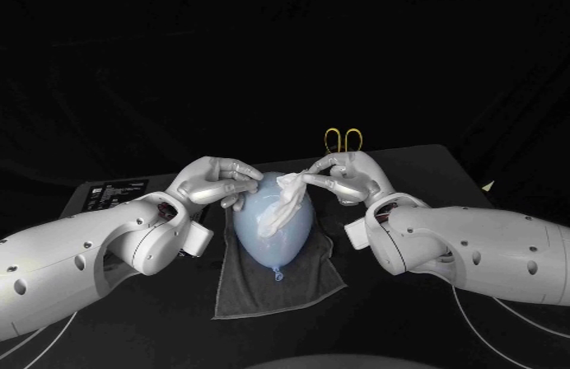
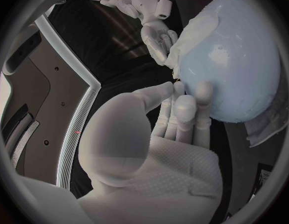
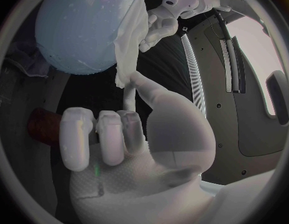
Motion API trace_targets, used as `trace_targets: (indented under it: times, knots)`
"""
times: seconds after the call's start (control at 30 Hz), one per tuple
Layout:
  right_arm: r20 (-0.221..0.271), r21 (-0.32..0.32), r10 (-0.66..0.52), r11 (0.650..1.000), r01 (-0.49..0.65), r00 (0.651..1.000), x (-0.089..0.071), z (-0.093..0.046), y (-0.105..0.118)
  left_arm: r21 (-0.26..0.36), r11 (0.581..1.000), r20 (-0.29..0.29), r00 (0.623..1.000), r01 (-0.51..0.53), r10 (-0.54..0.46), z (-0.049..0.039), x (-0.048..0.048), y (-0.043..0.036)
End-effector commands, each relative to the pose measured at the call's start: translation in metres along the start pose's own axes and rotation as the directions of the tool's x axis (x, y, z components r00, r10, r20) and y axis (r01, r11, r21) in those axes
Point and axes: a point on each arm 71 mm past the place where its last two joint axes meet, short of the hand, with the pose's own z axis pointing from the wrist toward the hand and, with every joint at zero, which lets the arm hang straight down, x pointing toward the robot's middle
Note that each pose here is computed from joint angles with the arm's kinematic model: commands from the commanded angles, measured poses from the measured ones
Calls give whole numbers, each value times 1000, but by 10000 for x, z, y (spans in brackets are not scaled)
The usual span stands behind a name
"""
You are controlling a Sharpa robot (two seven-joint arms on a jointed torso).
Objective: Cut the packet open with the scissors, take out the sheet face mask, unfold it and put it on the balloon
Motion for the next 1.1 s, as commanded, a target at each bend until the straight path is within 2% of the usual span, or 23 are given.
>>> trace_targets:
  times: [0.03, 0.67, 0.83, 1.1]
  knots:
    - [-9, -5, 7, 1000, -7, 1000, 14, -6, 13, 14, 1000, -21, 1000, 10, -10, 10, 32, -19]
    - [-102, 10, 46, 999, -45, 994, 61, -86, 39, 26, 1000, -31, 999, 14, -13, 34, 62, -28]
    - [-84, -4, 44, 999, -45, 995, -26, -122, 35, 29, 999, -30, 999, 14, -13, 34, 58, -29]
    - [-25, -6, 42, 999, -43, 999, -294, -222, -11, 33, 999, -22, 1000, 11, -10, 13, 23, -27]
